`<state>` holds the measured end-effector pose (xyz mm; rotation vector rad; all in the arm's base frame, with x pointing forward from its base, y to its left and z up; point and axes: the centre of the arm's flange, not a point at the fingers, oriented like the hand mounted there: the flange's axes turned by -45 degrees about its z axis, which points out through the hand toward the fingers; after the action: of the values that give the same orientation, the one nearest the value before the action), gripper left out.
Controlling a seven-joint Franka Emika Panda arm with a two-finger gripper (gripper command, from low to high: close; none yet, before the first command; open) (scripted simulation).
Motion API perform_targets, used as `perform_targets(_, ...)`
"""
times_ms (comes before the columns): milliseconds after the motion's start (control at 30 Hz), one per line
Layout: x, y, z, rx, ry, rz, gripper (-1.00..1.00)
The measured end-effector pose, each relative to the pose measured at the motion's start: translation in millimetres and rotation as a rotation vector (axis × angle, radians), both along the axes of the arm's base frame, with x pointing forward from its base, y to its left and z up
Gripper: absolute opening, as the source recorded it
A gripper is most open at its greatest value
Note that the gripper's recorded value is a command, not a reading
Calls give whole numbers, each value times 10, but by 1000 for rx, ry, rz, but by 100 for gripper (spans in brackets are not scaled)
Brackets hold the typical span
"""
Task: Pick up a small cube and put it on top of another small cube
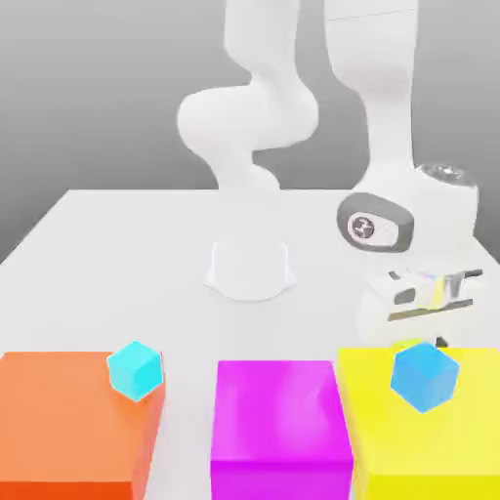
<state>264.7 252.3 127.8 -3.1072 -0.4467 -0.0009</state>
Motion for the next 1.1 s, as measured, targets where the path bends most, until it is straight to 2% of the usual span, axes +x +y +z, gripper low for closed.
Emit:
perform_targets(233,1,4,8,2,-1,0,-100)
perform_targets(767,-2,22,654,1,2,31,-100)
perform_targets(1000,202,-297,577,-101,187,4,-100)
perform_targets(1100,440,-613,652,-117,268,-143,-100)
